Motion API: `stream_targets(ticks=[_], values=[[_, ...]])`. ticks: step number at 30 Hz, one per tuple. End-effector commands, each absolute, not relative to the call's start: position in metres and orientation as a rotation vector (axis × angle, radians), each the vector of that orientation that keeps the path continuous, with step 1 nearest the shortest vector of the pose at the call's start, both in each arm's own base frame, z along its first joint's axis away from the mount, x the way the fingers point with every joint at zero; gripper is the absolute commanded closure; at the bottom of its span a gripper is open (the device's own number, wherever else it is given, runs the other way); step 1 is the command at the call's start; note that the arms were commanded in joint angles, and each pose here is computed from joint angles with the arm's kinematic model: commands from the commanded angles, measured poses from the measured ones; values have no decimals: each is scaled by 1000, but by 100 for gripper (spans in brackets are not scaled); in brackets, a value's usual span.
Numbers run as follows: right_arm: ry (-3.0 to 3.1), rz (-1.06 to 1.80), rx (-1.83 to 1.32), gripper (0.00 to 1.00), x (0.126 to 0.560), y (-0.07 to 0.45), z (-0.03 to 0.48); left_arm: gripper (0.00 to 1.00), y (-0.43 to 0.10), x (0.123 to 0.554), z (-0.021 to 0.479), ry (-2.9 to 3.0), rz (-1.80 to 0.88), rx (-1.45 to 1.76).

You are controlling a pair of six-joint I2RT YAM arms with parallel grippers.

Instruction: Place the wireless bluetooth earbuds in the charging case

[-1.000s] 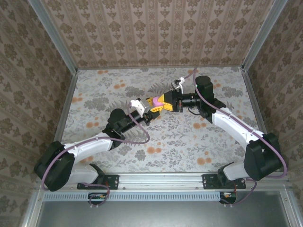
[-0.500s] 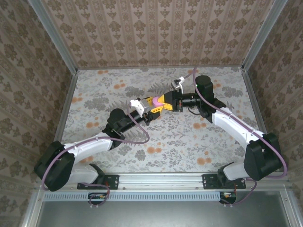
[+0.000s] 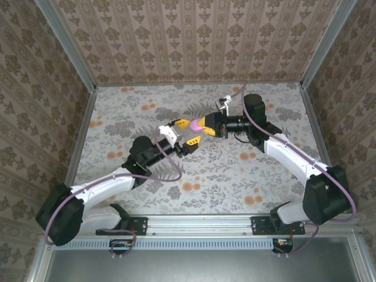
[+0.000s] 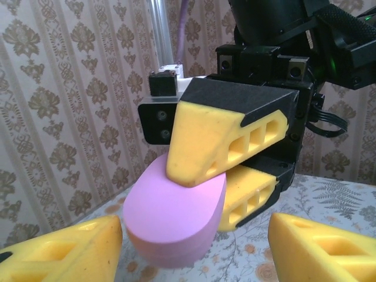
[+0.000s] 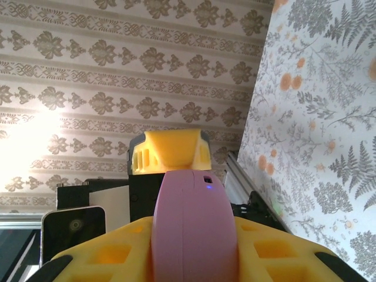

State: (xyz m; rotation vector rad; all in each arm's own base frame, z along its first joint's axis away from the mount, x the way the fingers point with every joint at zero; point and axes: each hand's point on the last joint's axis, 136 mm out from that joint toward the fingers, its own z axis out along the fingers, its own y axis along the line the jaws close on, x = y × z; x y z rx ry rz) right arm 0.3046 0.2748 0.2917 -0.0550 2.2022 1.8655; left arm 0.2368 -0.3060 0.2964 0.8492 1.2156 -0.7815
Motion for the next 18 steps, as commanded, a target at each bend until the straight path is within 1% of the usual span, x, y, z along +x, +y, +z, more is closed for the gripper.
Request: stream_targets(ticks=[1,5,8,11,18], values=[[2236,1759,-13,68,309,268,274,31,-289,241,288,1264,-690,821],[2348,1660,78,69,320,265,227,30,-264,240,288,1289,-595,769],[2381,1627,109,69,326,266,201,30,-252,238,291,1306,-538,765],[2480,1524,154,69,329,264,163,29,-241,237,295,1305,-503,740],[2637,1449,183,71,332,281,93,29,-236,237,298,1304,-516,705]])
